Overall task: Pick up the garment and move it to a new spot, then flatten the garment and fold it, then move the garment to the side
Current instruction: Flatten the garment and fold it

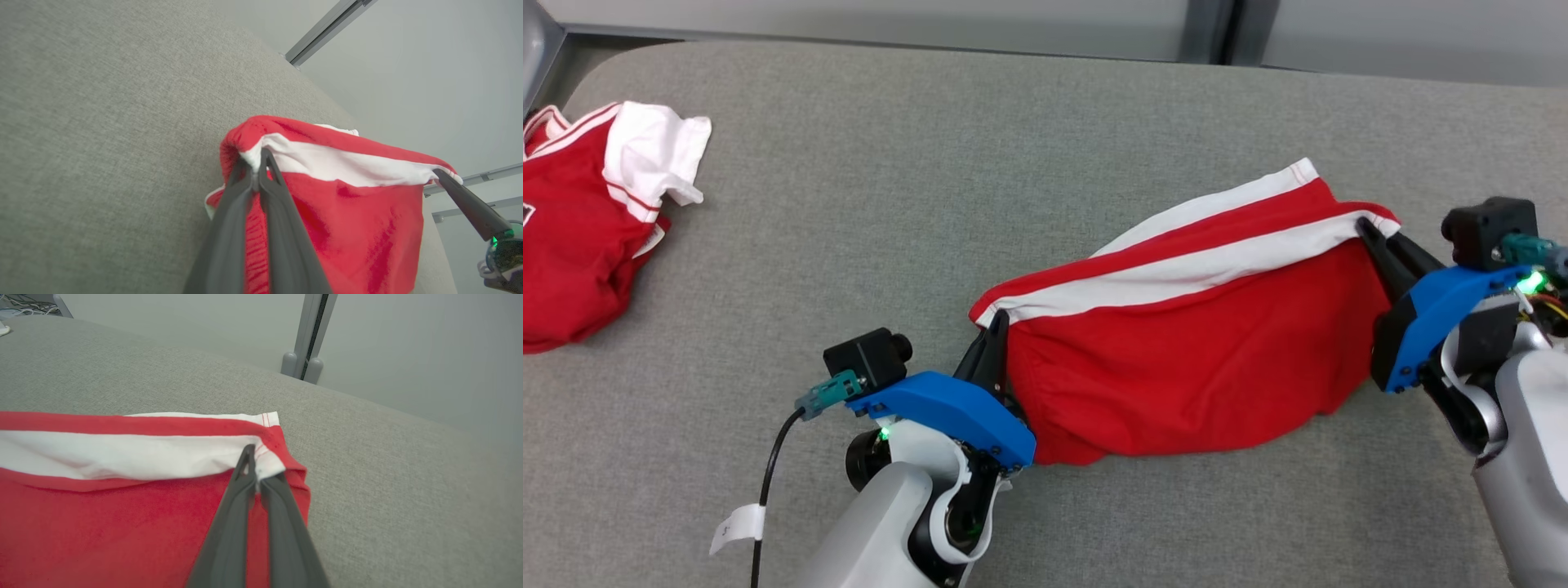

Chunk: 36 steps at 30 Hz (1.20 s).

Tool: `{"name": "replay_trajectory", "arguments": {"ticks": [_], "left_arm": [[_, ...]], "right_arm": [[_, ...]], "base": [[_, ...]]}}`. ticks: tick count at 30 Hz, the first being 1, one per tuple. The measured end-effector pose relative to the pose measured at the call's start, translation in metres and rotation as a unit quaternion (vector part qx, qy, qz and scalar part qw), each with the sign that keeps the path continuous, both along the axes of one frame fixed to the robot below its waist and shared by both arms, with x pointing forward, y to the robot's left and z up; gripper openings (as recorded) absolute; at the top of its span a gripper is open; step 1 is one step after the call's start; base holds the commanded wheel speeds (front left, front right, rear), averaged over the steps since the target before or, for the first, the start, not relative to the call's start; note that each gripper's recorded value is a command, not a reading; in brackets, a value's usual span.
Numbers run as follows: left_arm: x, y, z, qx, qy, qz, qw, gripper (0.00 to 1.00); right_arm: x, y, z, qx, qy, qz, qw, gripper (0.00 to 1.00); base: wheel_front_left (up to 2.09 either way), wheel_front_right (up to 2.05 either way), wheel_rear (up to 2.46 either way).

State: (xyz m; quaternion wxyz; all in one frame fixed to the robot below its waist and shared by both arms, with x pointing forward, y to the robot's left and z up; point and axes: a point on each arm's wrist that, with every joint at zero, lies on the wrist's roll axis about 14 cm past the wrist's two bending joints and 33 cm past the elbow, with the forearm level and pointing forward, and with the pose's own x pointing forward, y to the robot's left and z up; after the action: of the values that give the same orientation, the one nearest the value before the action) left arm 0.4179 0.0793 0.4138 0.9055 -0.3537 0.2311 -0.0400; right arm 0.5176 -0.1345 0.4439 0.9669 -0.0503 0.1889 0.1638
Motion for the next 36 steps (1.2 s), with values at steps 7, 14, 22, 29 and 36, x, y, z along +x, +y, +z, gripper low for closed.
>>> {"name": "replay_trajectory", "arguments": {"ticks": [7,14,22,29,36], "left_arm": [[0.012,0.01,-0.011,0.002,0.014,0.016,1.0,0.0],[0.018,0.01,-0.015,0.004,0.015,0.015,1.0,0.0],[0.017,0.006,-0.012,0.011,0.007,0.017,1.0,1.0],[0.012,0.009,-0.005,0.037,-0.006,0.006,0.999,1.0],[0.004,0.032,0.014,0.096,-0.055,0.009,0.994,1.0]], "right_arm": [[0.03,0.018,-0.02,-0.011,0.036,0.029,0.999,0.0],[0.046,0.02,-0.029,-0.028,0.056,0.037,0.997,0.45],[0.06,0.013,-0.018,-0.026,0.034,0.026,0.999,1.0],[0.056,0.01,-0.007,-0.02,0.022,0.024,0.999,1.0],[0.053,-0.008,0.009,-0.029,0.009,0.012,0.999,1.0]], "base": [[0.0,0.0,0.0],[0.0,0.0,0.0],[0.0,0.0,0.0],[0.0,0.0,0.0],[0.0,0.0,0.0]]}}
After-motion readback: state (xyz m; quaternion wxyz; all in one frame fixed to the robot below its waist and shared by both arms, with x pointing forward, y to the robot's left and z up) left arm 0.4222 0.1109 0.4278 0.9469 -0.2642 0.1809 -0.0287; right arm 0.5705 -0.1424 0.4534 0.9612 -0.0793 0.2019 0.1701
